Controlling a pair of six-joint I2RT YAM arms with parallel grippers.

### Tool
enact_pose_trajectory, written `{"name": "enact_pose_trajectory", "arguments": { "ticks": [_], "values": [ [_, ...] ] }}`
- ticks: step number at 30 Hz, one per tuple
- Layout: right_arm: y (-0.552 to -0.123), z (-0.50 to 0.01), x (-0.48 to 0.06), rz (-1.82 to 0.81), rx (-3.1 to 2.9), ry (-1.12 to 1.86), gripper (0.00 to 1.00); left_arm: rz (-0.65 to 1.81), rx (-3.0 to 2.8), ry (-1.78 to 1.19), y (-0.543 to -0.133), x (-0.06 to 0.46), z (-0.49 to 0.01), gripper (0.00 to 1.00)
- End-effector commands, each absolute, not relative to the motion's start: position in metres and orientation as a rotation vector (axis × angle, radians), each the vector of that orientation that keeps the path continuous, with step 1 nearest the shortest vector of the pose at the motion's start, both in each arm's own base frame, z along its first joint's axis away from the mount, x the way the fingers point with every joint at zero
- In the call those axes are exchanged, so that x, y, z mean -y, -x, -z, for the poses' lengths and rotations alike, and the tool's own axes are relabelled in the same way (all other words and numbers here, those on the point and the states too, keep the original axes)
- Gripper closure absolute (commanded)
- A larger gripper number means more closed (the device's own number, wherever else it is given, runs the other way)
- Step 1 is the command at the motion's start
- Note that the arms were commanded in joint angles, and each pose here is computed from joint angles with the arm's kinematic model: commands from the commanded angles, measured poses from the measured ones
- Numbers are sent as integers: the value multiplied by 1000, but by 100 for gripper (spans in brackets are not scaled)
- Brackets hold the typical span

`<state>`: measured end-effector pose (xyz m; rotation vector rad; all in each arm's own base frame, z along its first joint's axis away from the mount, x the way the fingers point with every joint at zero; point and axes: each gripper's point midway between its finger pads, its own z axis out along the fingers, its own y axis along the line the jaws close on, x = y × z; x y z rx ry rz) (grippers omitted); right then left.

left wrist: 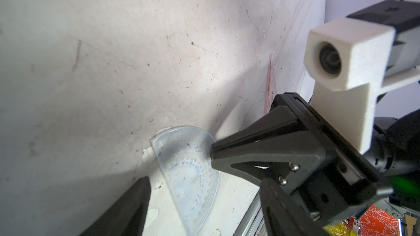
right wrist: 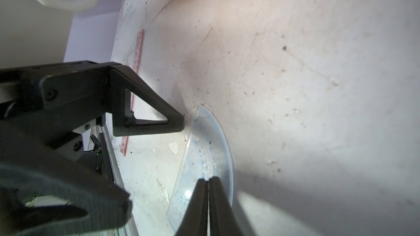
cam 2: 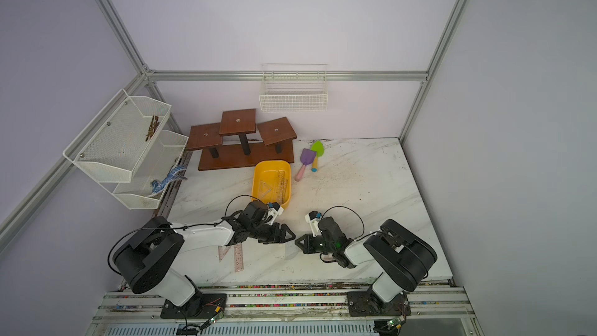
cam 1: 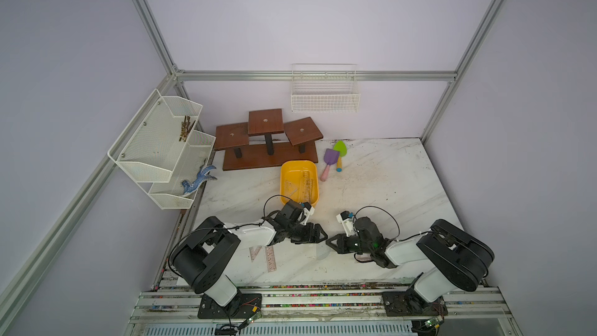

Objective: Put the scattered rulers into the storage box
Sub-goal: Pick up the ruler from the center of the board.

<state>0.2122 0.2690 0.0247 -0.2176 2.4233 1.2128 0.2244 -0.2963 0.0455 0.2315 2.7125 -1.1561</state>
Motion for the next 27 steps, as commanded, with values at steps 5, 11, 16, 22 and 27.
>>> {"name": "enact_pose_trajectory", "arguments": {
  "ticks": [5, 11, 16, 22, 27],
  "values": [
    [-196, 0, -250, -1146, -2517, 187, 88, 1006, -2896, -142, -200, 269, -9, 19],
    [-192, 1, -248, -1156, -2518, 185, 89, 1009, -2902, -135, -199, 269, -9, 19],
    [-189, 1, -244, -1150, -2515, 182, 89, 1005, -2908, -130, -198, 268, -7, 19],
    [-187, 0, -244, -1155, -2509, 180, 89, 1019, -2910, -131, -196, 270, -6, 19],
    [-186, 3, -243, -1158, -2515, 176, 89, 1035, -2915, -140, -193, 272, -5, 19]
  ]
}}
